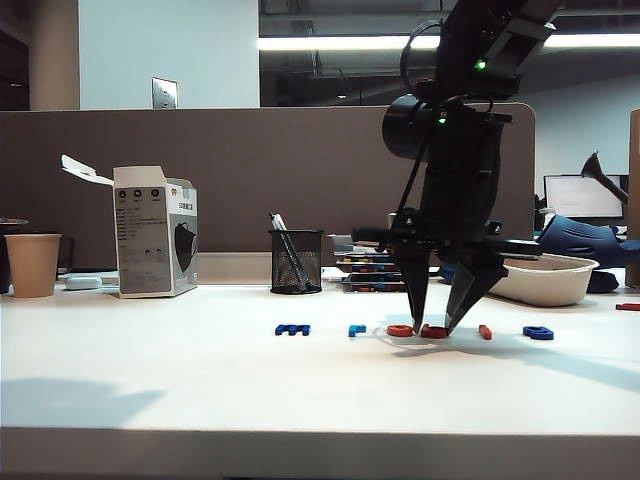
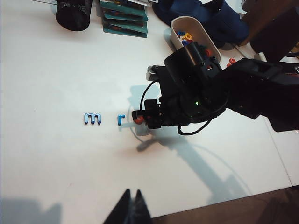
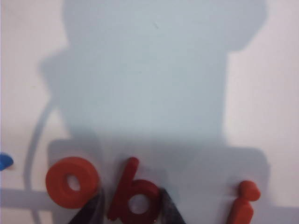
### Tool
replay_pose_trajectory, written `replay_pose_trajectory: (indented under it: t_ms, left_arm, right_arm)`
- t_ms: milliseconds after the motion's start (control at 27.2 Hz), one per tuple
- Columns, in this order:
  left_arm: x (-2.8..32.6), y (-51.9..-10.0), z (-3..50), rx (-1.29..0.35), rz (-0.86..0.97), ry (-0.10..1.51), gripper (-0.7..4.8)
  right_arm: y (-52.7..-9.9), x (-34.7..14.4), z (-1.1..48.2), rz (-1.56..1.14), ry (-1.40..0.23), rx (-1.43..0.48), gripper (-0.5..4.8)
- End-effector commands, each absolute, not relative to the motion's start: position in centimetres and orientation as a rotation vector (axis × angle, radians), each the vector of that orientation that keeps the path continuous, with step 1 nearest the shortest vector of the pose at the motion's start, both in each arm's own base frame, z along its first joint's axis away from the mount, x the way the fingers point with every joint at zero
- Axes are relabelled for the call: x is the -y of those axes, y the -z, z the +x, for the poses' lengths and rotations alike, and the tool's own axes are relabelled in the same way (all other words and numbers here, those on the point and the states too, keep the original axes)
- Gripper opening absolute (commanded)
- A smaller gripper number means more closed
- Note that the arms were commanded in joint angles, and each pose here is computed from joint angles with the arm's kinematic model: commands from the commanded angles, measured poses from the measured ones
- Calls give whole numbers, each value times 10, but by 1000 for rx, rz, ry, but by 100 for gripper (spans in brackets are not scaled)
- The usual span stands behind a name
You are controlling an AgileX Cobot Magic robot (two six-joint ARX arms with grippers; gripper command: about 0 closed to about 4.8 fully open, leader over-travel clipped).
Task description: Select the appropriate letters from the row of letter magnets placed on the table to arrange into the word "big".
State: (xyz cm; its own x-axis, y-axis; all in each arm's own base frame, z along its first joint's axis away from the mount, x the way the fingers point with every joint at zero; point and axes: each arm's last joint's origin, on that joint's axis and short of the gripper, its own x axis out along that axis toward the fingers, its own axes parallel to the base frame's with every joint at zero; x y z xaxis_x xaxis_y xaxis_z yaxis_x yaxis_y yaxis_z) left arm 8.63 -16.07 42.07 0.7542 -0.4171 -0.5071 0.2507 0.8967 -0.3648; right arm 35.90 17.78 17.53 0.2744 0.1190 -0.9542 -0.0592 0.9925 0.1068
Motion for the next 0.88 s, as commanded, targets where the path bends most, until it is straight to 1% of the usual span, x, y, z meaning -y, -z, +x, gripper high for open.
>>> replay_pose_trajectory:
  t_ms: [37, 551, 588, 661, 698, 882]
  left_arm:
    - [160, -422, 86, -605, -296, 368, -5]
    - [160, -422, 86, -605, -296, 368, -5]
    - [160, -422, 86, -605, -296, 368, -5]
    - [160, -422, 86, -605, -296, 368, -5]
    - [160, -422, 86, -605, -296, 368, -5]
    - [160, -422, 86, -605, -296, 368, -5]
  right_arm:
    - [-169, -176, 356, 42, -104, -1341, 153]
    - [-167, -176, 355, 27, -87, -1348, 143]
    - [-167, -176, 355, 27, -86, -1347, 135]
    - [-167, -176, 355, 27, -87, -1347, 99]
    - [-167, -176, 355, 27, -87, -1347, 89]
    - [-167, -176, 356, 31, -90, -1338, 89]
